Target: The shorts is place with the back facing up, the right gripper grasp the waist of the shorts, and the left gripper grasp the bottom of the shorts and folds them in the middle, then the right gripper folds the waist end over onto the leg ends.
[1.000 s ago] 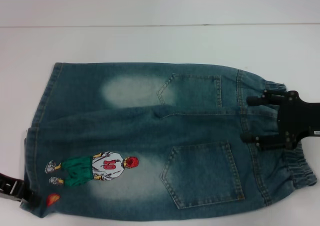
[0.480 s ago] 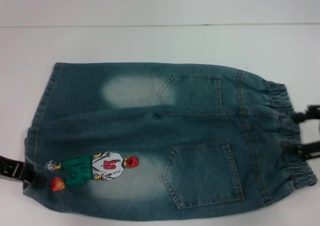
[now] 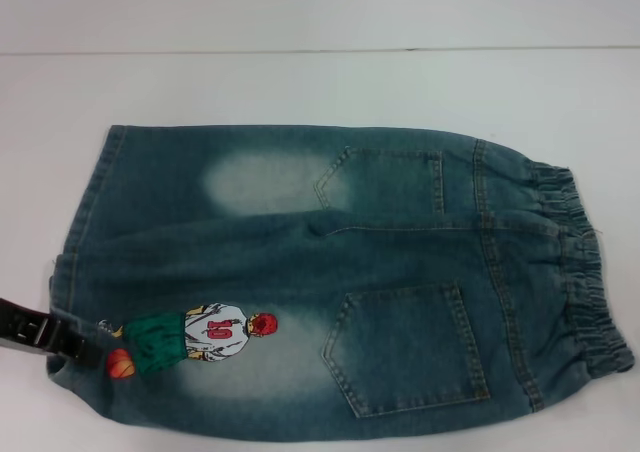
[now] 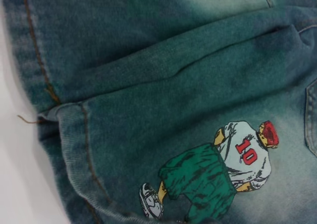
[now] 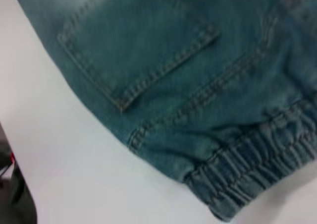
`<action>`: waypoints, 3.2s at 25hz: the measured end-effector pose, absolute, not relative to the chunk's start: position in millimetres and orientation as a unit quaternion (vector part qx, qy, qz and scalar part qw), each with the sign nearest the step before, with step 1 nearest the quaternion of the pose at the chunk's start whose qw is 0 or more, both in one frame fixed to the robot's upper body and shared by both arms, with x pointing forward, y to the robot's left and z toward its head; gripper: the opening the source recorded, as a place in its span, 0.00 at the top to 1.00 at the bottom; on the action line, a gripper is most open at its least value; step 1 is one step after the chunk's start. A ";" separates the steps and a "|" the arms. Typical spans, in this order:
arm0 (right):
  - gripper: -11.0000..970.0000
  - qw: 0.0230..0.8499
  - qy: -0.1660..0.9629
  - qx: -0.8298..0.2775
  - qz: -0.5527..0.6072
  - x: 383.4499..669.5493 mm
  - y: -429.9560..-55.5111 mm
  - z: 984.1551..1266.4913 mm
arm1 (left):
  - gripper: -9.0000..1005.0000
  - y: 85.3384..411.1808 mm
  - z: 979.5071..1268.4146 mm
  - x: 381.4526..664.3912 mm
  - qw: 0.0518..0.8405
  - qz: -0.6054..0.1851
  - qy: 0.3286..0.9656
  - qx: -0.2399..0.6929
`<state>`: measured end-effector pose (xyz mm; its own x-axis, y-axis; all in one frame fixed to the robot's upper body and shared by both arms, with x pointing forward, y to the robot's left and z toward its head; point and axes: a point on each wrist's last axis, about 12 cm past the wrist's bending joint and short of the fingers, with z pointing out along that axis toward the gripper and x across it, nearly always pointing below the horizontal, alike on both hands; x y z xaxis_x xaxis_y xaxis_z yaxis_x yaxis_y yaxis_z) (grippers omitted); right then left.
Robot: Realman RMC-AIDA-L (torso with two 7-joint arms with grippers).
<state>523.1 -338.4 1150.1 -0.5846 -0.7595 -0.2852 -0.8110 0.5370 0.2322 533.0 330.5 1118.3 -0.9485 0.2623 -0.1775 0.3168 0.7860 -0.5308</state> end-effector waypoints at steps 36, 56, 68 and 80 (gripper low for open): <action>0.07 0.089 0.834 -0.507 0.198 536.1 -310.8 1132.4 | 0.97 328.7 1109.0 529.3 0.036 -0.294 0.944 0.145; 0.24 0.109 0.824 -0.516 0.206 534.2 -313.7 1119.1 | 0.97 328.7 1106.3 531.0 0.037 -0.292 0.944 0.148; 0.76 0.116 0.822 -0.519 0.202 533.2 -315.2 1117.2 | 0.97 327.5 1102.8 530.2 0.042 -0.286 0.943 0.165; 0.93 0.225 0.796 -0.513 0.228 537.3 -322.5 1129.8 | 0.97 341.4 1105.4 538.6 0.128 -0.297 0.932 0.162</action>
<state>537.3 -322.5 1129.8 -0.3716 -0.7146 -0.5927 -0.9199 0.3694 0.1314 538.6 341.4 1105.4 -0.9152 0.2254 -0.3340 0.3772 0.7708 -0.5134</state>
